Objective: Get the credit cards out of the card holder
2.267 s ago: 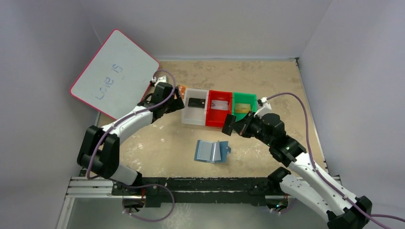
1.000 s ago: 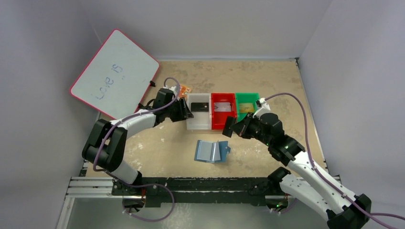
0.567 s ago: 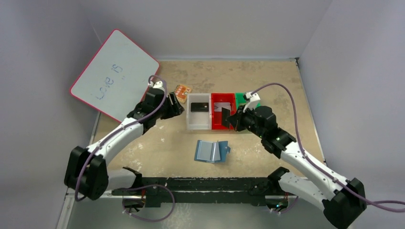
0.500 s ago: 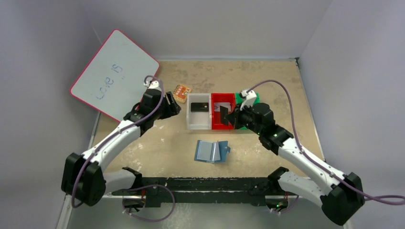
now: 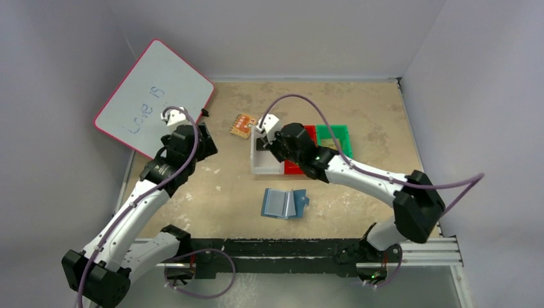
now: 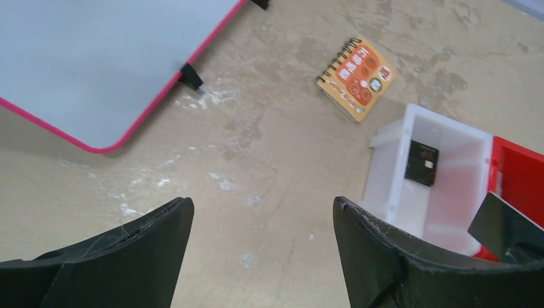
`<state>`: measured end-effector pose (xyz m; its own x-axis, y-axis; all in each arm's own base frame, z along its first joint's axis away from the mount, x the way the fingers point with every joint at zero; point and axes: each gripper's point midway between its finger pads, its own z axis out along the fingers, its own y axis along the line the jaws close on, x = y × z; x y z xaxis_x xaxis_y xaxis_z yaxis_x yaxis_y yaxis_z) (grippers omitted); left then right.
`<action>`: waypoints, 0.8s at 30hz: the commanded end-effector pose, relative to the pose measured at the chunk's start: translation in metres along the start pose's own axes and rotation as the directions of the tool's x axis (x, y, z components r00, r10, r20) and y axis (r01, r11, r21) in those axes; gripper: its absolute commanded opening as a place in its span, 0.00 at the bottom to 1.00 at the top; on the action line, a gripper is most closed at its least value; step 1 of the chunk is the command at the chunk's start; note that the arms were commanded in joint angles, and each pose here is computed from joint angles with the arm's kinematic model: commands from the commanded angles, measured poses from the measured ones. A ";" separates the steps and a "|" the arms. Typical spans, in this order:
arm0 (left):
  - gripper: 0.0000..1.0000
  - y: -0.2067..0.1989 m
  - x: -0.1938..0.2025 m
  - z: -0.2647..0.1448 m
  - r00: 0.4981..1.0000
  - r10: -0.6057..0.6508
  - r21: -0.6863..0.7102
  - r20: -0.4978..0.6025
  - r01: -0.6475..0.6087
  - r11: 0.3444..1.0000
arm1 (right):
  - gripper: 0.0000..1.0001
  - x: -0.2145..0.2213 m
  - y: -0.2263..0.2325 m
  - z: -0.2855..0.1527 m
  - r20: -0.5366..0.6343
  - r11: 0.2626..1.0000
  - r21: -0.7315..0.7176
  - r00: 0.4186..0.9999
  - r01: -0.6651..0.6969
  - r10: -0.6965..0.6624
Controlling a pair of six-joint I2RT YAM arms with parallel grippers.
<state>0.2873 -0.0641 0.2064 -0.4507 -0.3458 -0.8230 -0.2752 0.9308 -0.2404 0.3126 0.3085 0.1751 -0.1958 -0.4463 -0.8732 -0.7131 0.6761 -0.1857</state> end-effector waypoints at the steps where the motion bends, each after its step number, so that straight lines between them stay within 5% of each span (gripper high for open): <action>1: 0.80 0.025 -0.024 -0.003 0.992 0.117 -0.152 0.055 -0.108 0.983 | 0.00 -0.038 -0.034 0.014 0.025 0.982 0.156 0.993 0.109 -0.114; 6: 0.86 0.038 -0.017 0.012 0.990 0.137 -0.202 0.031 -0.128 0.971 | 0.00 -0.024 -0.037 0.035 -0.066 0.954 0.158 0.967 0.255 -0.247; 13: 0.88 0.090 0.002 0.044 0.996 -0.009 -0.265 -0.084 -0.013 0.964 | 0.00 -0.015 -0.029 0.059 -0.091 0.914 0.082 0.916 0.397 -0.390; 24: 0.87 0.097 -0.009 0.036 0.999 -0.042 -0.274 -0.029 0.033 0.961 | 0.00 0.022 -0.031 0.089 -0.233 0.845 0.007 0.823 0.534 -0.518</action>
<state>0.2914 0.0302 0.1541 -0.5240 -0.3986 -0.7527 -0.5170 0.8512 -0.0908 0.3780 0.3269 0.1070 -0.0047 -0.8251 -0.5649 -0.7278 0.3902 -0.5639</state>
